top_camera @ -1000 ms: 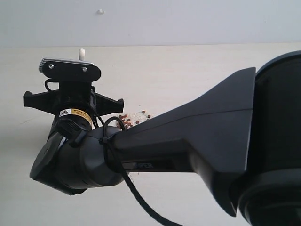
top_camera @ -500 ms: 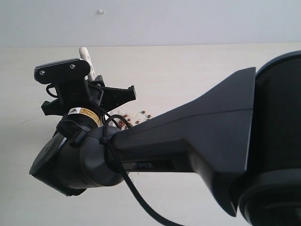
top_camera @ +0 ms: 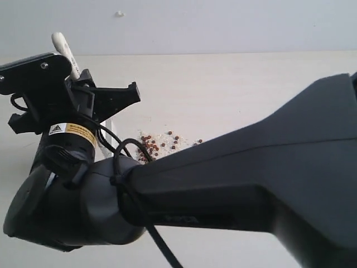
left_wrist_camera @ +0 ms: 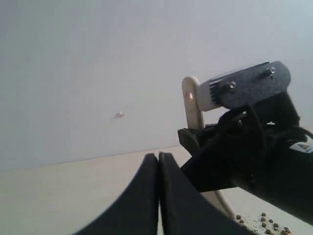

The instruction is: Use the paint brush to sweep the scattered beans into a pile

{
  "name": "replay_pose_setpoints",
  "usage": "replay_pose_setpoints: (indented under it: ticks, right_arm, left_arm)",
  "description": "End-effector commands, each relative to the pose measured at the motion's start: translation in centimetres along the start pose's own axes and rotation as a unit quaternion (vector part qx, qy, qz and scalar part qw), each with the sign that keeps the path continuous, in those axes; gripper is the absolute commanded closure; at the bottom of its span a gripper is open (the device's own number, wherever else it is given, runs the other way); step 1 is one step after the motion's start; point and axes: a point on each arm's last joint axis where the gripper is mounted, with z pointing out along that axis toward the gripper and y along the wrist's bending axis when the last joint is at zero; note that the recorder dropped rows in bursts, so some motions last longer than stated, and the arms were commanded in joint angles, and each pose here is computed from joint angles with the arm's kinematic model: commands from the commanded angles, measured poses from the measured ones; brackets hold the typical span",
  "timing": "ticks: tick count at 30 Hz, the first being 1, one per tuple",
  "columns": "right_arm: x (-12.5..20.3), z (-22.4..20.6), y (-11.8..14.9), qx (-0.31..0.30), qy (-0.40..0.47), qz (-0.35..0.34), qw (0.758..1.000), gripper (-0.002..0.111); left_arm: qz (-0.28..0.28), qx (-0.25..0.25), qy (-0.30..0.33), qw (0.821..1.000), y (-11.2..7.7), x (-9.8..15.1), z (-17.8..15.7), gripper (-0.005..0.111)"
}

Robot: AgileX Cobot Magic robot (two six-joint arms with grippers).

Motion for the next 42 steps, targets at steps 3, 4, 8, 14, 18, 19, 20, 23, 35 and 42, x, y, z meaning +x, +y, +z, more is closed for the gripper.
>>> replay_pose_setpoints:
  ticks: [3,4,8,14,18,19,20,23,35,42]
  right_arm:
    - [2.5,-1.7,-4.6,-0.066,-0.025,0.072,0.995,0.108]
    - [2.7,-1.8,-5.2,-0.089,-0.030,0.092,0.991,0.108]
    - [4.3,-3.0,-8.5,-0.316,-0.027,0.212,0.924,0.108]
    - [6.3,-2.9,-9.7,-0.349,0.066,0.248,0.901,0.108]
    - [6.4,-2.8,-9.8,-0.347,0.067,0.246,0.902,0.108]
    - [6.5,-2.7,-9.9,-0.344,0.074,0.245,0.904,0.108]
    - [6.8,-2.3,-10.2,-0.332,0.091,0.243,0.907,0.108]
    - [7.5,-1.5,-11.1,-0.309,0.121,0.235,0.913,0.108]
    - [7.8,1.2,-14.0,-0.274,0.121,0.220,0.928,0.108]
    - [7.4,3.4,-16.3,-0.237,0.104,0.223,0.940,0.108]
  left_arm:
    - [-0.004,0.001,-0.002,1.000,0.0,0.1,0.0,0.107]
    - [-0.004,0.001,-0.002,1.000,0.0,0.1,0.0,0.107]
    - [-0.003,0.001,-0.002,1.000,0.0,0.1,0.0,0.107]
    - [-0.003,0.001,-0.002,1.000,0.0,0.1,0.0,0.107]
    - [-0.003,0.001,-0.002,1.000,0.0,0.1,0.0,0.107]
    - [-0.003,0.001,-0.002,1.000,0.0,0.1,0.0,0.107]
    - [-0.003,0.001,-0.002,1.000,0.0,0.1,0.0,0.107]
    - [-0.003,0.001,-0.002,1.000,0.0,0.1,0.0,0.107]
    - [-0.003,0.001,-0.002,1.000,0.0,0.1,0.0,0.107]
    - [-0.004,0.001,-0.002,1.000,0.0,0.1,0.0,0.107]
